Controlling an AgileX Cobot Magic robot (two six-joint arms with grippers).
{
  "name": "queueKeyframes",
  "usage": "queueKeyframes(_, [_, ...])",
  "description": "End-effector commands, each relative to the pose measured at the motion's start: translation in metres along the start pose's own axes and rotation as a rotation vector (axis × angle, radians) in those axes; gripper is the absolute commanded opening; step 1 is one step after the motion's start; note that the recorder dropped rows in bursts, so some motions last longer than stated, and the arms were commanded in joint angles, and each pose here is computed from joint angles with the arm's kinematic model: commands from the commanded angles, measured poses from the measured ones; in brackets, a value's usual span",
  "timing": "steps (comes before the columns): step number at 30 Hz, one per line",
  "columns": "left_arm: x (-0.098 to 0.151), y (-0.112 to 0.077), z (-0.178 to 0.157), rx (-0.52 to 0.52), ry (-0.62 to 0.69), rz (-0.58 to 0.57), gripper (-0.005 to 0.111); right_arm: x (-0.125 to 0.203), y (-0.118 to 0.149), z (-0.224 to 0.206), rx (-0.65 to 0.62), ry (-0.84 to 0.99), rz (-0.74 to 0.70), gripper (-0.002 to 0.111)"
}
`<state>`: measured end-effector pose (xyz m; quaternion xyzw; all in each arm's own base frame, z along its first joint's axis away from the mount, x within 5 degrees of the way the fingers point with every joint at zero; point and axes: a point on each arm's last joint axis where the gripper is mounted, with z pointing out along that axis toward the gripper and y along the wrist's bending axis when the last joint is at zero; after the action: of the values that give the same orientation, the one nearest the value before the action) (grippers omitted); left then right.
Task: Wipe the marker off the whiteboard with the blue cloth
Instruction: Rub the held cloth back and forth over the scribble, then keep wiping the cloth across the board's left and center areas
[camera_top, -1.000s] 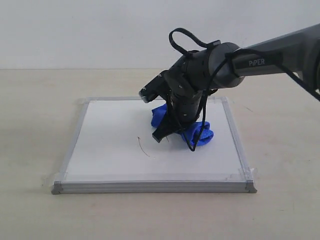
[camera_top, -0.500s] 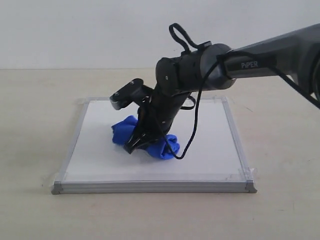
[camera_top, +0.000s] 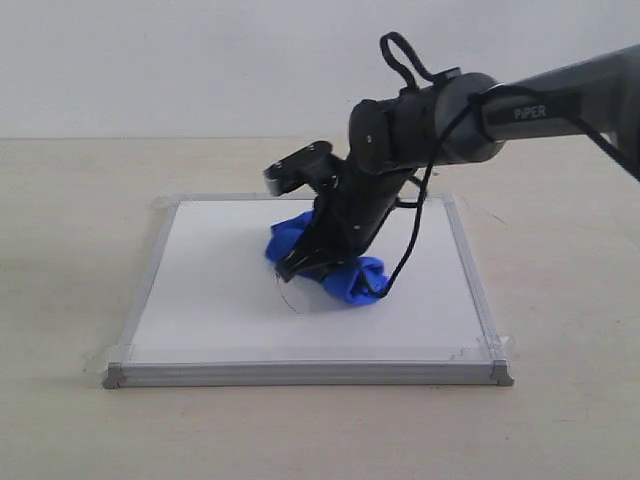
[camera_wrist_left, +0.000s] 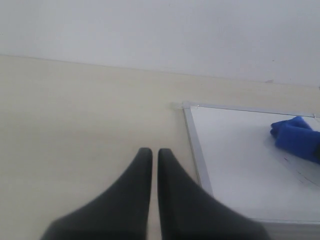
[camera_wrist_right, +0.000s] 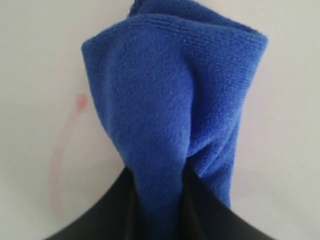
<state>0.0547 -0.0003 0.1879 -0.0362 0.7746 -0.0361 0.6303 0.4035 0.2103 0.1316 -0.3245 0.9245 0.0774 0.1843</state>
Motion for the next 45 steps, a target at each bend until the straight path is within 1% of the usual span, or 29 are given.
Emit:
queueKeyframes(1, [0.001,0.000,0.000,0.005,0.004,-0.002,0.004,-0.002,0.064,0.006,-0.289,0.018,-0.085,0.000])
queueKeyframes(3, [0.001,0.000,0.000,0.005,0.004,-0.002,0.004,-0.002,0.080,0.005,-0.343,0.018,-0.151,0.000])
queueKeyframes(5, [0.001,0.000,0.000,0.005,0.004,-0.002,0.004,-0.001,0.081,0.005,-0.341,0.024,-0.176,0.000])
queueKeyframes(6, [0.001,0.000,0.000,0.005,0.004,-0.002,0.004,-0.001,0.076,0.005,-0.315,0.024,-0.180,0.000])
queueKeyframes(8, [0.001,0.000,0.000,0.005,0.004,-0.002,0.004,0.000,0.062,0.007,-0.215,0.036,-0.173,0.000])
queueKeyframes(12, [0.001,0.000,0.000,0.005,0.004,-0.002,0.004,-0.001,0.014,0.007,0.127,0.031,-0.073,0.000])
queueKeyframes(14, [0.001,0.000,0.000,0.005,0.004,-0.002,0.004,0.000,-0.002,0.005,0.241,0.029,-0.045,0.000])
queueKeyframes(16, [0.001,0.000,0.000,0.005,0.004,-0.002,0.004,0.000,-0.008,0.003,0.307,0.025,-0.020,0.000])
queueKeyframes(17, [0.001,0.000,0.000,0.005,0.004,-0.002,0.004,0.000,-0.007,0.003,0.307,0.024,-0.018,0.000])
queueKeyframes(19, [0.001,0.000,0.000,0.005,0.004,-0.002,0.004,-0.001,0.009,0.006,0.236,0.031,-0.038,0.000])
queueKeyframes(21, [0.001,0.000,0.000,0.005,0.004,-0.002,0.004,-0.002,0.037,0.009,0.075,0.037,-0.103,0.000])
queueKeyframes(22, [0.001,0.000,0.000,0.005,0.004,-0.002,0.004,-0.002,0.060,0.010,-0.057,0.034,-0.152,0.000])
queueKeyframes(25, [0.001,0.000,0.000,0.005,0.004,-0.002,0.004,-0.002,0.083,0.009,-0.204,0.033,-0.249,0.000])
queueKeyframes(26, [0.001,0.000,0.000,0.005,0.004,-0.002,0.004,-0.002,0.083,0.008,-0.211,0.029,-0.260,0.000])
queueKeyframes(28, [0.001,0.000,0.000,0.005,0.004,-0.002,0.004,-0.004,0.064,0.009,-0.123,0.013,-0.244,0.000])
queueKeyframes(30, [0.001,0.000,0.000,0.005,0.004,-0.002,0.004,-0.003,0.032,0.011,0.058,0.018,-0.174,0.000])
queueKeyframes(31, [0.001,0.000,0.000,0.005,0.004,-0.002,0.004,-0.002,0.014,0.009,0.153,0.022,-0.101,0.000])
queueKeyframes(32, [0.001,0.000,0.000,0.005,0.004,-0.002,0.004,-0.001,-0.002,0.006,0.250,0.028,-0.084,0.000])
queueKeyframes(33, [0.001,0.000,0.000,0.005,0.004,-0.002,0.004,0.001,-0.011,0.005,0.307,0.038,-0.061,0.000])
queueKeyframes(34, [0.001,0.000,0.000,0.005,0.004,-0.002,0.004,0.002,-0.014,0.004,0.331,0.050,-0.057,0.000])
queueKeyframes(35, [0.001,0.000,0.000,0.005,0.004,-0.002,0.004,0.003,-0.014,0.004,0.331,0.056,-0.057,0.000])
queueKeyframes(37, [0.001,0.000,0.000,0.005,0.004,-0.002,0.004,0.002,0.001,0.009,0.237,0.053,-0.060,0.000])
queueKeyframes(38, [0.001,0.000,0.000,0.005,0.004,-0.002,0.004,0.002,0.030,0.016,0.074,0.056,-0.132,0.000])
queueKeyframes(39, [0.001,0.000,0.000,0.005,0.004,-0.002,0.004,0.001,0.049,0.019,-0.029,0.052,-0.179,0.000])
queueKeyframes(41, [0.001,0.000,0.000,0.005,0.004,-0.002,0.004,-0.001,0.081,0.019,-0.175,0.023,-0.268,0.000])
queueKeyframes(42, [0.001,0.000,0.000,0.005,0.004,-0.002,0.004,-0.003,0.086,0.017,-0.187,0.009,-0.292,0.000])
queueKeyframes(43, [0.001,0.000,0.000,0.005,0.004,-0.002,0.004,-0.012,0.085,0.016,-0.177,-0.022,-0.276,0.000])
queueKeyframes(44, [0.001,0.000,0.000,0.005,0.004,-0.002,0.004,-0.016,0.079,0.015,-0.158,-0.035,-0.256,0.000])
queueKeyframes(45, [0.001,0.000,0.000,0.005,0.004,-0.002,0.004,-0.022,0.062,0.016,-0.093,-0.043,-0.202,0.000])
